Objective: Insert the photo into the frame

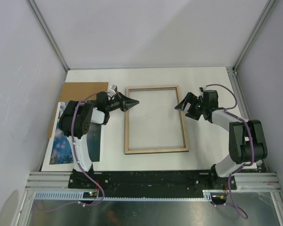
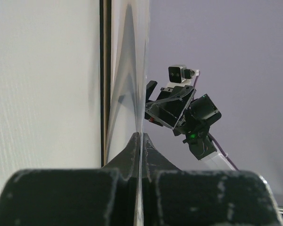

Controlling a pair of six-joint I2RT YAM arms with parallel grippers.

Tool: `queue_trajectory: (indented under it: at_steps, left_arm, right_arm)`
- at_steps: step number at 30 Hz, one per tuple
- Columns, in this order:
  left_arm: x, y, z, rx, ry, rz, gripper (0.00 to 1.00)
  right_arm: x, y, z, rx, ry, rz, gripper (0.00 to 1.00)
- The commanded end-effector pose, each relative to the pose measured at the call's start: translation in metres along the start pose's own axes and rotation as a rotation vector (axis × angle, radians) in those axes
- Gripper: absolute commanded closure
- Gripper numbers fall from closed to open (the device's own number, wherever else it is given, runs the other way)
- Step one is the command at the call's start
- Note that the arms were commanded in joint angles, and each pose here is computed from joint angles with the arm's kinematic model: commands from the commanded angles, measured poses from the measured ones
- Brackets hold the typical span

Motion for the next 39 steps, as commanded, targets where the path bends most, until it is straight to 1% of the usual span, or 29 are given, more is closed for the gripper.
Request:
queue_trajectory:
  at_steps: [1, 39]
  left_arm:
    - [-0.009, -0.012, -0.003, -0.076, 0.039, 0.045, 1.0]
    - [-0.023, 0.009, -0.014, -0.047, 0.041, -0.01, 1.0]
  right_arm:
    - [0.005, 0.008, -0.007, 0.029, -0.041, -0.047, 0.01]
    - [0.0, 0.008, -0.004, 0.015, -0.028, -0.064, 0.01]
Point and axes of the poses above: each gripper's point midway between its finger pads, its own x axis back along the fingers, its own y axis along the line the jaws close on, z = x × y, the point moved 10 cm from there along x, back along the fingers, and after that the axes turned 7 degrees about x, right-handed, at the moved point
